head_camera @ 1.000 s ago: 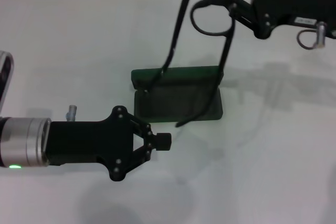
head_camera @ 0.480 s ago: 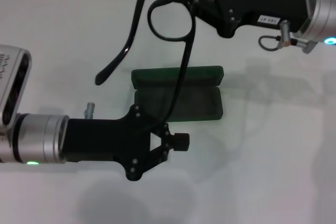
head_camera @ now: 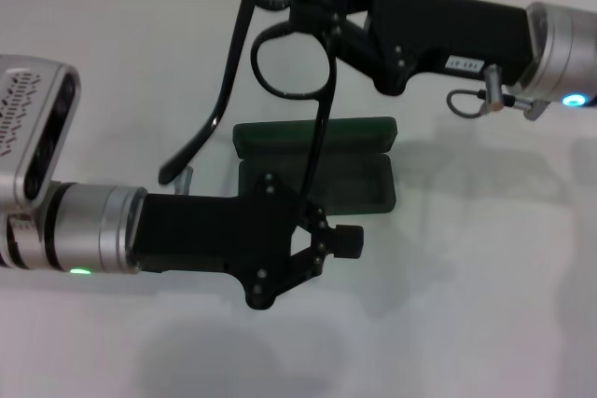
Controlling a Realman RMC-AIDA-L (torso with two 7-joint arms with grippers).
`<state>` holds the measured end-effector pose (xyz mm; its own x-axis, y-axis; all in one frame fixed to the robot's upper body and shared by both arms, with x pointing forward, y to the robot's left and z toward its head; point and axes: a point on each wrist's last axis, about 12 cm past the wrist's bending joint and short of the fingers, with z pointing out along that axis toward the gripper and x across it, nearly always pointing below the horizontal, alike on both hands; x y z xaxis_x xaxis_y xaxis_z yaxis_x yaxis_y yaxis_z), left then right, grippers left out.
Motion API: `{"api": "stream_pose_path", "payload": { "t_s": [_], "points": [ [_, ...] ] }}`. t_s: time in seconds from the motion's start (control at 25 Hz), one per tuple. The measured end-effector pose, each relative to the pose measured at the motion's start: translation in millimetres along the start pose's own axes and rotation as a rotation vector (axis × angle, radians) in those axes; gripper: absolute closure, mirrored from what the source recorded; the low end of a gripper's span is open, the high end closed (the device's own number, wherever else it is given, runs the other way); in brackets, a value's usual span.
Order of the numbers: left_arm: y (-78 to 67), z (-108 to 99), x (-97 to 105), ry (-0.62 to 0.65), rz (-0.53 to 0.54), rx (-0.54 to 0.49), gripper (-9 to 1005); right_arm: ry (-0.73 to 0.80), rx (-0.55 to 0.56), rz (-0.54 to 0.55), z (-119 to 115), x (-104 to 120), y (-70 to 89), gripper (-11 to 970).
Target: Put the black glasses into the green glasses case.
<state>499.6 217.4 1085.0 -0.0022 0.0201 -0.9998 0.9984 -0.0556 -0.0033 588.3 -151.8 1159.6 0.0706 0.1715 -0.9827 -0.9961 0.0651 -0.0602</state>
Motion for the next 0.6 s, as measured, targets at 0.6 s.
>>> {"api": "stream_pose_path", "payload": {
  "t_s": [0.6],
  "points": [
    [2.7,2.0,-2.7,-0.013,-0.004,0.000,997,0.073,0.032,-0.020,-9.6,17.5,6.3,913]
  ]
}}
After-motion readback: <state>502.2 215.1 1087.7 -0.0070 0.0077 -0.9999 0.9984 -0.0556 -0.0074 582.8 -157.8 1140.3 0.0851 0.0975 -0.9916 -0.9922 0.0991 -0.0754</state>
